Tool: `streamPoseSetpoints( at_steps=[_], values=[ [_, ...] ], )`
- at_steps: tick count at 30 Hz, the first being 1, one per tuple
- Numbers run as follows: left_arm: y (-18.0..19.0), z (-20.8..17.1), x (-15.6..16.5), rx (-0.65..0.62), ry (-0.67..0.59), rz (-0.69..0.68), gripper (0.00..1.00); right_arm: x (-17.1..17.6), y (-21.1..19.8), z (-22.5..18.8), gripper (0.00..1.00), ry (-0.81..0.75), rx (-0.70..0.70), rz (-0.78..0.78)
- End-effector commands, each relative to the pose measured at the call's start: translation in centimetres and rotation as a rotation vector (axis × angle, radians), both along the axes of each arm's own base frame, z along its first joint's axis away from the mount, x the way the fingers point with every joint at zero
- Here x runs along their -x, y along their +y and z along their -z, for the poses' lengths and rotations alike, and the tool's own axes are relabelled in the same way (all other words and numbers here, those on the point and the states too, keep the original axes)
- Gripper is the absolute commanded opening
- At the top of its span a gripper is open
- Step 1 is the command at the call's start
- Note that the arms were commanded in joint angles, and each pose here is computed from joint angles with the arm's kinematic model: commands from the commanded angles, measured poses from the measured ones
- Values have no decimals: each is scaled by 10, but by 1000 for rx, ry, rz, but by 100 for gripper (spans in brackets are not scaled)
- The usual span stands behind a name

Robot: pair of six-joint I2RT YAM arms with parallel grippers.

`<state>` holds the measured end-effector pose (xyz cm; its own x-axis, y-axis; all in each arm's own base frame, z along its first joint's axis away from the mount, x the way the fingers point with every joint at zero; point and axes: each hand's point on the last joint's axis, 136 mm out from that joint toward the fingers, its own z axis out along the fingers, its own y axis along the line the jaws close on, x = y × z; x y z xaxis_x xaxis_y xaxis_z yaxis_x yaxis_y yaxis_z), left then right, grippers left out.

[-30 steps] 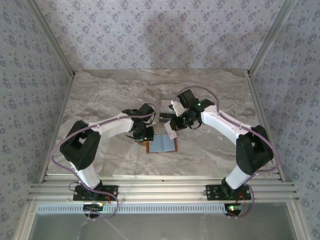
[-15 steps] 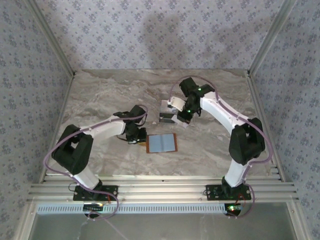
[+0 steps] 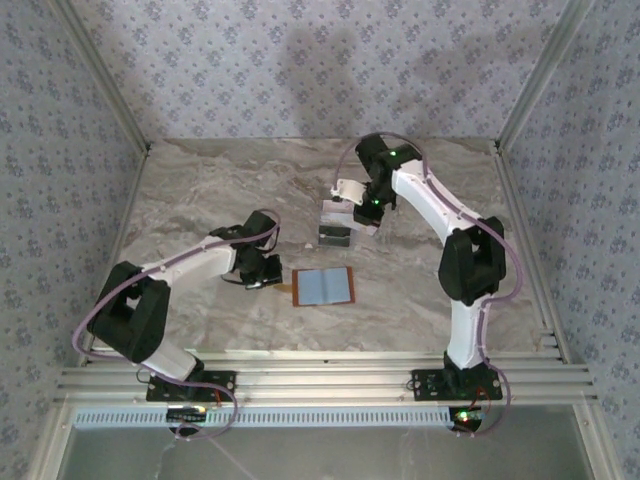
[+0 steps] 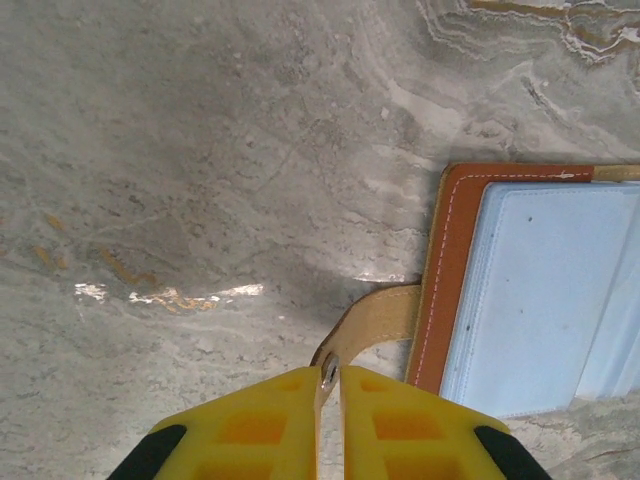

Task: Take the credit cards out of the card holder

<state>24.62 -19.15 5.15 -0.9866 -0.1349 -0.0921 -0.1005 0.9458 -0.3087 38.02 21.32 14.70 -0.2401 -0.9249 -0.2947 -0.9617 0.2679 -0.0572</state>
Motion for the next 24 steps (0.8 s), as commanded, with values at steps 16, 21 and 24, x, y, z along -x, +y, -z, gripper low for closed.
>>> streamPoseSetpoints(
  at_steps=[16,21,24],
  values=[
    [8,0,6,3,5,-18,14,-50,20,-5,0,-89,44,-154],
    [8,0,7,4,8,-20,14,-58,29,-1,0,-114,43,-181],
    [9,0,8,4,8,-24,14,-64,34,2,0,-136,47,-196]
  ],
)
